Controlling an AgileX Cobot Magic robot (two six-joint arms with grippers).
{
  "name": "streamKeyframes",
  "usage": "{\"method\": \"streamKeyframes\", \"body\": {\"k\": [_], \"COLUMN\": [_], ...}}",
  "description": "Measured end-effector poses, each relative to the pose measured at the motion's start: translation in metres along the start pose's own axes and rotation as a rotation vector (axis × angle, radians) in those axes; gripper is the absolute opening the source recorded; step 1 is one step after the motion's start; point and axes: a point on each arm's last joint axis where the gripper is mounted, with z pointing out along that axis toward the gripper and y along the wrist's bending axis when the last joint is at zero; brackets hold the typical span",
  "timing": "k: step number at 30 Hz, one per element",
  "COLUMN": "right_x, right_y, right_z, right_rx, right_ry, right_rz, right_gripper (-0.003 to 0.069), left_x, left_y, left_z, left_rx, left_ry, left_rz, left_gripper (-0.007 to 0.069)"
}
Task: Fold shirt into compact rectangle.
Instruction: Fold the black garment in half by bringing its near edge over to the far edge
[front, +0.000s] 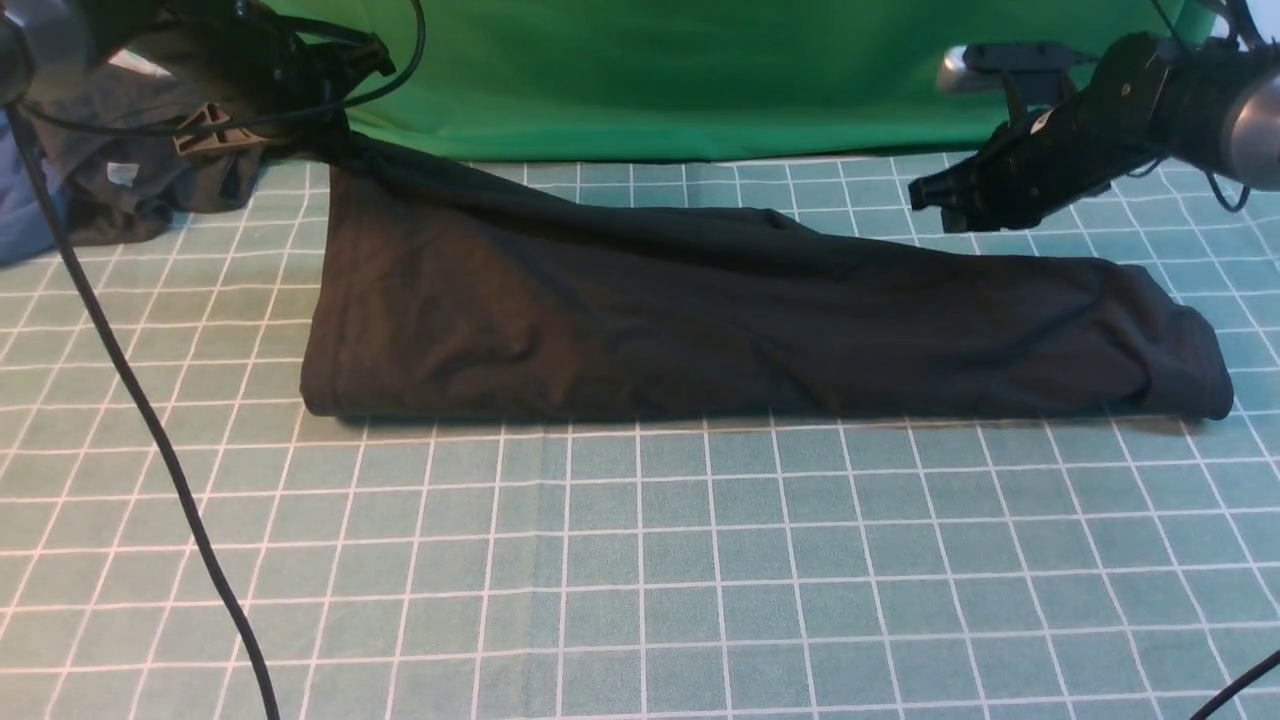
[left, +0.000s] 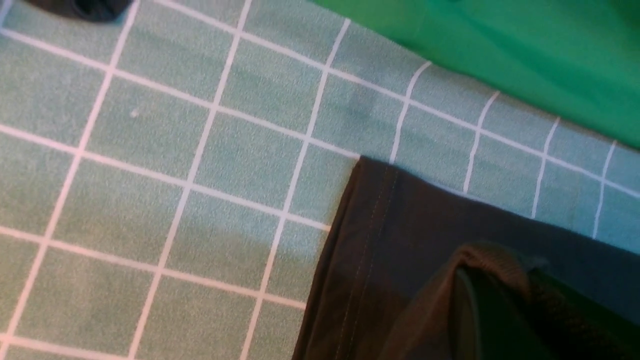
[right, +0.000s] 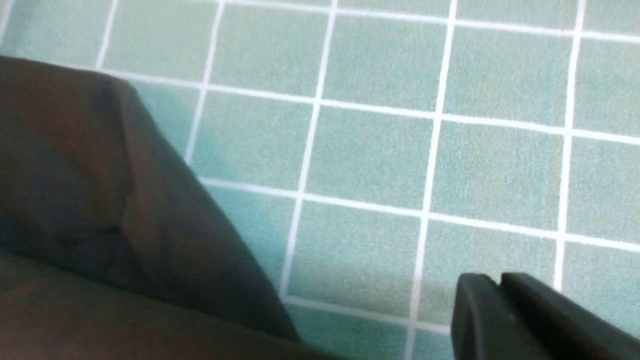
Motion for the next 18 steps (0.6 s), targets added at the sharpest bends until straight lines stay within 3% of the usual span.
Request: {"method": "streamKeyframes", "body": {"k": [6,13,15,18], "right_x": [-0.005,-0.028,-0.034,-0.036], "right_y": [0.007,0.022,0.026,0.029], "right_z": [-0.015,-0.074,-0.102,-0.136], "right_rx": [-0.048,-0.093,-0.085,-0.050], "right_ry": [0.107,0.165,0.173,0.186], "right_rz": [-0.049,-0.128,-0.152,-0.175], "right_gripper": [0.0050,0.0050,0.0050,0.0049], "left_x": [-0.009,-0.009,-0.005,0.003], "left_y": [-0.002,0.000,0.001,0.003], "left_z": [0.000,-0.006,-0.015,-0.032], "left_rx": [0.025,-0.020,-0.057,-0.107], "left_ry": [-0.092,-0.053,0.025,0.161], "left_rz": [0.007,0.090,0.127,0.175], "left_gripper": [0.0160,0.0498,0.0554,0.0564]}}
